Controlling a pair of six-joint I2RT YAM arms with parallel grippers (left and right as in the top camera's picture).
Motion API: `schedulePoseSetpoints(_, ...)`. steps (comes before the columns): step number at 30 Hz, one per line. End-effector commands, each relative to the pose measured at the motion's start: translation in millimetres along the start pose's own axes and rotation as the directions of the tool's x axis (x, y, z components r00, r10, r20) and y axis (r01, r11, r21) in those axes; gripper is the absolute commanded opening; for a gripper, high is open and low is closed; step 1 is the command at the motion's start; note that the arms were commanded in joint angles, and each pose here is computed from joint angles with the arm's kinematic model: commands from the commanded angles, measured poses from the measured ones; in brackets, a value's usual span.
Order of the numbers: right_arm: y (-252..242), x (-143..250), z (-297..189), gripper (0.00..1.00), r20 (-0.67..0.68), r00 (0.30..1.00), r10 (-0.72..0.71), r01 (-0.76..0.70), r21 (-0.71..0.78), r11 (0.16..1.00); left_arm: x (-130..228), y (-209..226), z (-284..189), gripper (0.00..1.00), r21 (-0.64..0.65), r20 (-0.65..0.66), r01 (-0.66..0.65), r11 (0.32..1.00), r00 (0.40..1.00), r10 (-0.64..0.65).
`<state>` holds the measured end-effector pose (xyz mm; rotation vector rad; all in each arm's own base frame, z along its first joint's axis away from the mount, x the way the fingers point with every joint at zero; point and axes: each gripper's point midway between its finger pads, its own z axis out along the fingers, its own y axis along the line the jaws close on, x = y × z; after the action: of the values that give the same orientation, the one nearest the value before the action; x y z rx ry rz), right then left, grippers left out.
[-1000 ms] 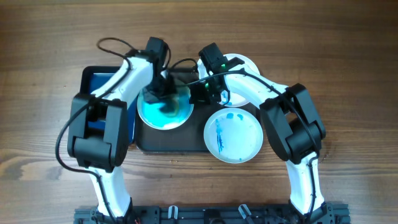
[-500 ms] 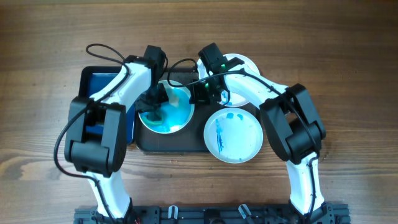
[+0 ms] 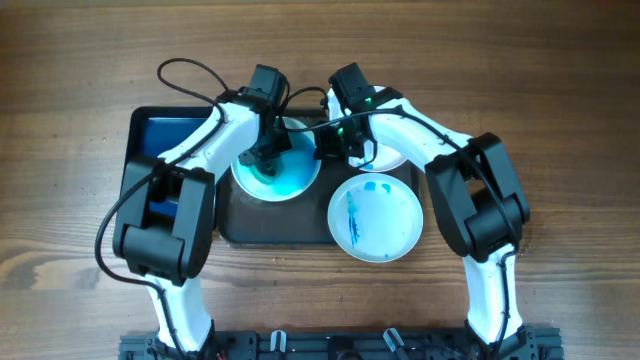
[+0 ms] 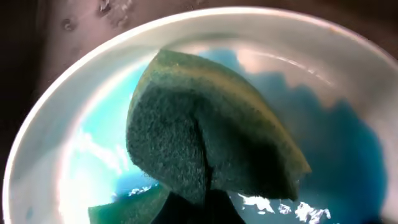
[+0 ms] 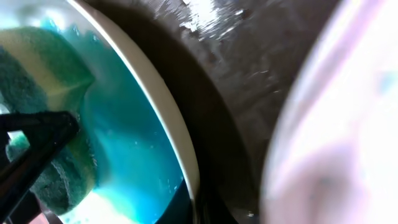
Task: Clean dirty plates on tray and stack at the side
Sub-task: 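Scrub the plate surface with the sponge while the right gripper holds it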
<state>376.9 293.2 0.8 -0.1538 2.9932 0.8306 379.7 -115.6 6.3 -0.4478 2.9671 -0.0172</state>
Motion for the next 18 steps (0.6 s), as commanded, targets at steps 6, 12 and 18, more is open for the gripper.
schedulePoseSetpoints(6, 1, 22, 26, 0.04, -0.074, 0.997, -0.008, 0.009, 0.004, 1.000, 94, -71, -16, 0.04, 0.537, -0.302, -0.196, 0.821, 0.864, 0.404)
schedulePoseSetpoints(12, 1, 22, 26, 0.04, -0.073, 0.997, -0.008, 0.008, 0.003, 1.000, 60, -68, -2, 0.04, 0.463, -0.190, -0.232, 0.855, 0.917, 0.352)
schedulePoseSetpoints(18, -1, 22, 26, 0.04, -0.072, 0.997, -0.007, 0.008, 0.013, 1.000, -7, 46, 18, 0.04, -0.156, 0.007, 0.063, 0.986, 0.998, -0.063)
